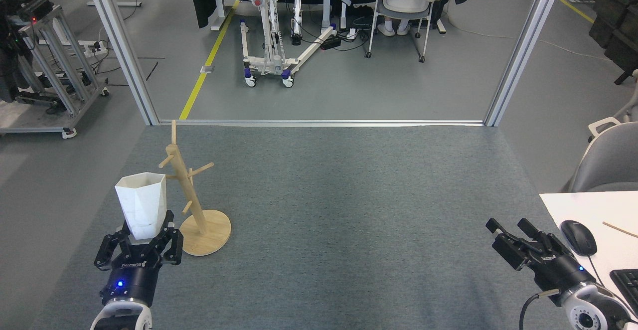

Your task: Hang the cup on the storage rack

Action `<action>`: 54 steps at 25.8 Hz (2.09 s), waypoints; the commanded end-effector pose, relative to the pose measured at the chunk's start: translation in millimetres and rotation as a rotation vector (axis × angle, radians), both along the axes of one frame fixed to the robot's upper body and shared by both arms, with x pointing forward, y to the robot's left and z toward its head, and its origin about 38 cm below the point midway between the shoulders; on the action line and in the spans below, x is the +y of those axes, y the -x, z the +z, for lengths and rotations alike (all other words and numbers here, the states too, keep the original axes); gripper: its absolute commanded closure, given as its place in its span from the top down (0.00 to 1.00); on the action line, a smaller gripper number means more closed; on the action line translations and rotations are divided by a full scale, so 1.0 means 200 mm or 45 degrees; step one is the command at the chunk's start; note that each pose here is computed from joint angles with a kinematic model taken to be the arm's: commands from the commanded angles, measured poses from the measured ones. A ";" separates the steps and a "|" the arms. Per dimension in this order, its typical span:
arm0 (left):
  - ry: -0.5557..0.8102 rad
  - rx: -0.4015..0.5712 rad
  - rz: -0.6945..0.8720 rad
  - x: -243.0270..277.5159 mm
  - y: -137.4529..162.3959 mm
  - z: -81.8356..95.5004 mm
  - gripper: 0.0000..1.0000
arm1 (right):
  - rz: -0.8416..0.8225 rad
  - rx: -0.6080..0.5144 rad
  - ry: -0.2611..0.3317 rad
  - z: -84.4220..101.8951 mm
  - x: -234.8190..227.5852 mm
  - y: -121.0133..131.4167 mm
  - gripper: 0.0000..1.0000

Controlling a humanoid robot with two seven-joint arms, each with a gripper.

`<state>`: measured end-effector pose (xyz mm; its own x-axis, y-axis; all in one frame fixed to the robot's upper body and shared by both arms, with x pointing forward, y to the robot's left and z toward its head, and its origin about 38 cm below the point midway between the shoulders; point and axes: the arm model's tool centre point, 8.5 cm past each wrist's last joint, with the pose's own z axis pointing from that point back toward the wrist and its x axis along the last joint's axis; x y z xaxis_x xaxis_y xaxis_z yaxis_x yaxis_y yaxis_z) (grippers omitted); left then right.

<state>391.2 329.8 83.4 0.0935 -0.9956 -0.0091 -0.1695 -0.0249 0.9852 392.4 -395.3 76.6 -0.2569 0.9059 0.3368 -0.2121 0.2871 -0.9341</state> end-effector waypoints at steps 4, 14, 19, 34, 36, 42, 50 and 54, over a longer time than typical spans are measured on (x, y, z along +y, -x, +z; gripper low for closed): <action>0.000 -0.011 0.011 0.02 -0.03 0.02 0.17 | 0.000 0.003 0.005 0.00 0.00 0.00 0.99; -0.010 -0.026 0.008 0.04 -0.06 0.05 0.17 | 0.003 0.008 0.005 -0.01 0.00 0.00 0.99; -0.030 -0.026 0.008 0.06 -0.06 0.06 0.17 | 0.004 0.009 0.004 -0.01 0.00 0.00 0.99; -0.037 -0.037 -0.034 0.04 -0.06 0.07 0.17 | 0.013 0.005 0.010 -0.01 0.04 -0.02 0.99; -0.035 -0.039 -0.041 0.03 -0.06 0.07 0.17 | 0.012 0.006 0.010 -0.01 0.05 -0.02 0.99; -0.036 -0.047 -0.060 -0.01 -0.06 0.07 0.17 | 0.024 0.017 0.031 -0.04 0.10 -0.03 0.99; -0.029 -0.040 -0.122 -0.05 -0.06 0.06 0.17 | -0.086 0.078 0.038 -0.08 0.07 -0.03 0.99; -0.027 -0.035 -0.141 -0.08 -0.06 0.05 0.17 | -0.088 0.107 0.045 -0.11 0.09 -0.03 0.99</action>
